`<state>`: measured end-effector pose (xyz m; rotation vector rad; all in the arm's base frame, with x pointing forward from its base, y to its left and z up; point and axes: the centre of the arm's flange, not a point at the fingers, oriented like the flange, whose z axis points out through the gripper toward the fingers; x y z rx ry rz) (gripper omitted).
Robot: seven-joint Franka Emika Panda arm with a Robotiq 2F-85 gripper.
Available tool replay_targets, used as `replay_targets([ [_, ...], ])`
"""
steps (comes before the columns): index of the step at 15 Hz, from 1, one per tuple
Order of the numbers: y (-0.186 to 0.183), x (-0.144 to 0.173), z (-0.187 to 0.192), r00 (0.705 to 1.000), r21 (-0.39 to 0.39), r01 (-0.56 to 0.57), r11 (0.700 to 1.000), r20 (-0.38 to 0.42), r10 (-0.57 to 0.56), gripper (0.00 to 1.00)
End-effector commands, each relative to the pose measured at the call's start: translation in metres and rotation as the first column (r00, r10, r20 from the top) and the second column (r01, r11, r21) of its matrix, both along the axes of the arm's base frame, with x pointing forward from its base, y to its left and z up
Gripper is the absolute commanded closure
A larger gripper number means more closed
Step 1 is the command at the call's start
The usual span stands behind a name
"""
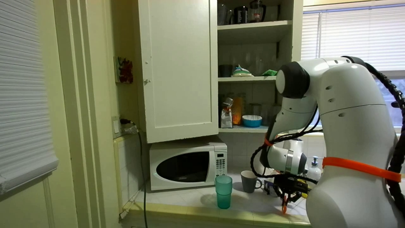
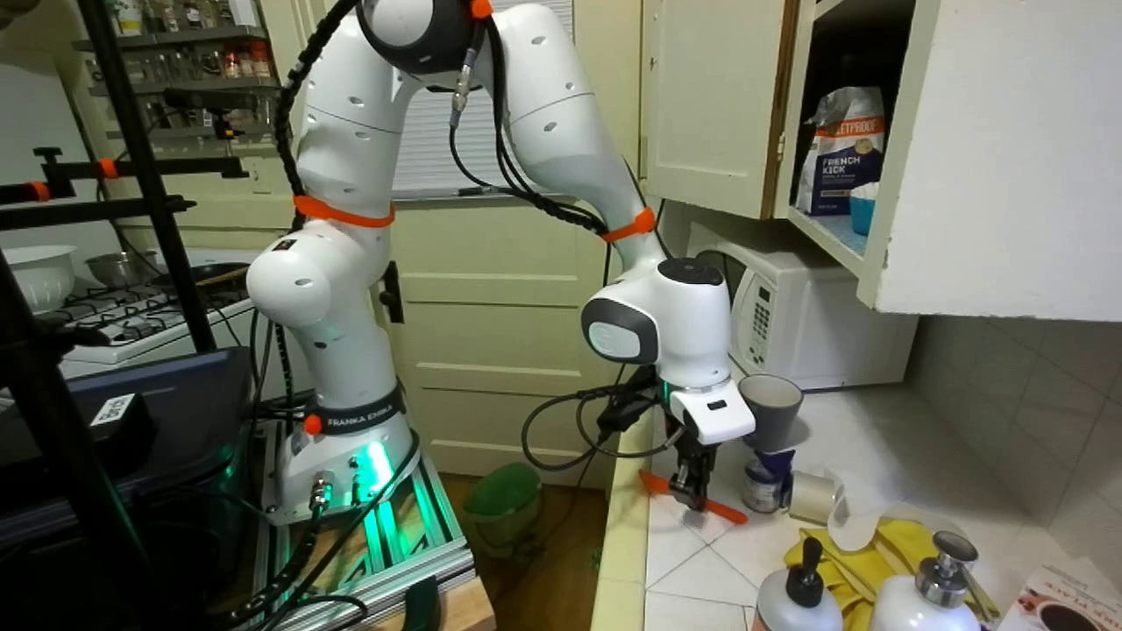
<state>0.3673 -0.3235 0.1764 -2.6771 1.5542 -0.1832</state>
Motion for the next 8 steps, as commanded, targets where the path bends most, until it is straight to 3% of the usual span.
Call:
replay_targets([
  [1,0.006,0.003,0.013,1.000,-0.006,-0.010,1.000,0.029,0.010,0.97],
  [8,0.029,0.009,0.081,0.995,-0.070,-0.014,0.997,0.100,0.021,0.97],
])
